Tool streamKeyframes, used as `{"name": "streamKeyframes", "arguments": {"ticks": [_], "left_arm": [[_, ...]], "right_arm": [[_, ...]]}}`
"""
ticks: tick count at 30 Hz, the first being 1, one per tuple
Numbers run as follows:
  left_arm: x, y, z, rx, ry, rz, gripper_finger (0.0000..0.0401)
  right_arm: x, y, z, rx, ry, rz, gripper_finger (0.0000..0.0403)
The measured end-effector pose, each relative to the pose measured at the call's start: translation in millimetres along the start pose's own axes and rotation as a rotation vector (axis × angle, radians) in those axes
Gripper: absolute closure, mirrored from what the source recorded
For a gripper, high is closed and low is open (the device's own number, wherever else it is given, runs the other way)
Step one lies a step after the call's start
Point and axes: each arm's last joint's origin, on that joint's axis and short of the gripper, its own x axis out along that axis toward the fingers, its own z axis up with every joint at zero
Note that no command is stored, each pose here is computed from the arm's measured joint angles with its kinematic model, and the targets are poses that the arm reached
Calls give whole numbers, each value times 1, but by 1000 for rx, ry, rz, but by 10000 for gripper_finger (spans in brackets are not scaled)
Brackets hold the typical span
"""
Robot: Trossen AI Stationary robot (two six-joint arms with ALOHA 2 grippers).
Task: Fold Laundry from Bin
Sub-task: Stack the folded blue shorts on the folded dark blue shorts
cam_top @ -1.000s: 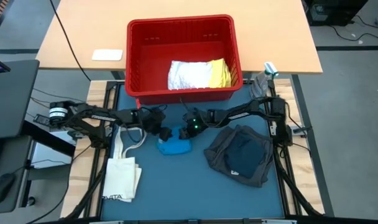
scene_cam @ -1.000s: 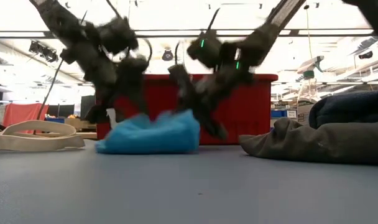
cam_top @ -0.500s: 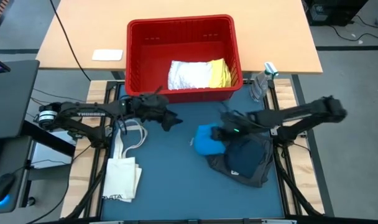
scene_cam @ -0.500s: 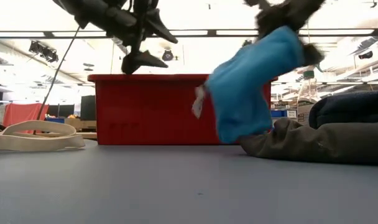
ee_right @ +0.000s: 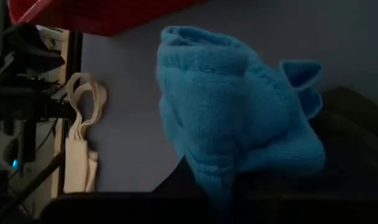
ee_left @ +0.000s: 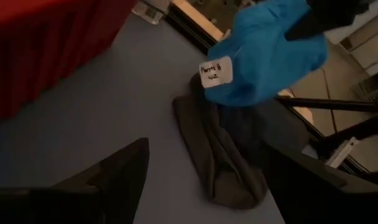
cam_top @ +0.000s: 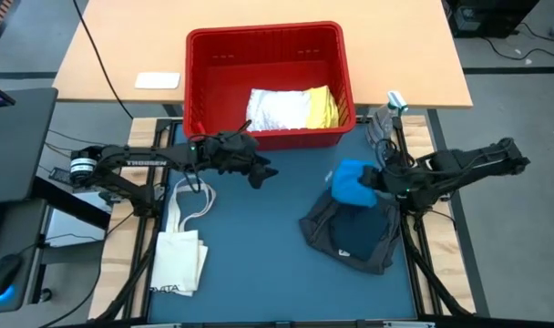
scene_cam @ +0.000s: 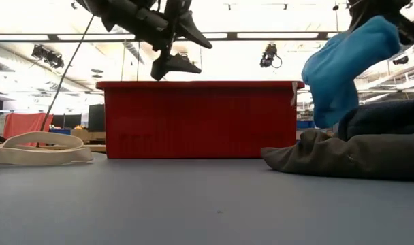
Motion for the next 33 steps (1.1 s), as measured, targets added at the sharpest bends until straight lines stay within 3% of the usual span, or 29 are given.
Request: {"name": "streamKeyframes", "arguments": {"ticks": [5,11,16,19,22,24,29,33], "left_arm": [[5,-2,-3,-29,29,-2,94],[5,-9,-11,-43,67,-9,94],[5,-12,-14,-43,86,-14,94],[5,-10,-13,-47,81,-7,94],[5,-6,-10,-54,73,3,94],[5,-4,-9,-63,79,-6,94],[4,-1,-7,-77,97,-32,94],[4,0,-6,-89,97,-32,94]], "right_arm": [[6,-1,-19,-14,88,-24,383],[19,-17,-74,21,169,-113,383],[43,-18,-112,24,248,-66,383],[59,-24,-127,-40,252,-128,380],[69,-39,-134,-100,282,-276,336],[69,-41,-134,-98,300,-308,296],[54,-37,-123,-60,327,-234,216],[36,-35,-107,7,386,-172,189]]}}
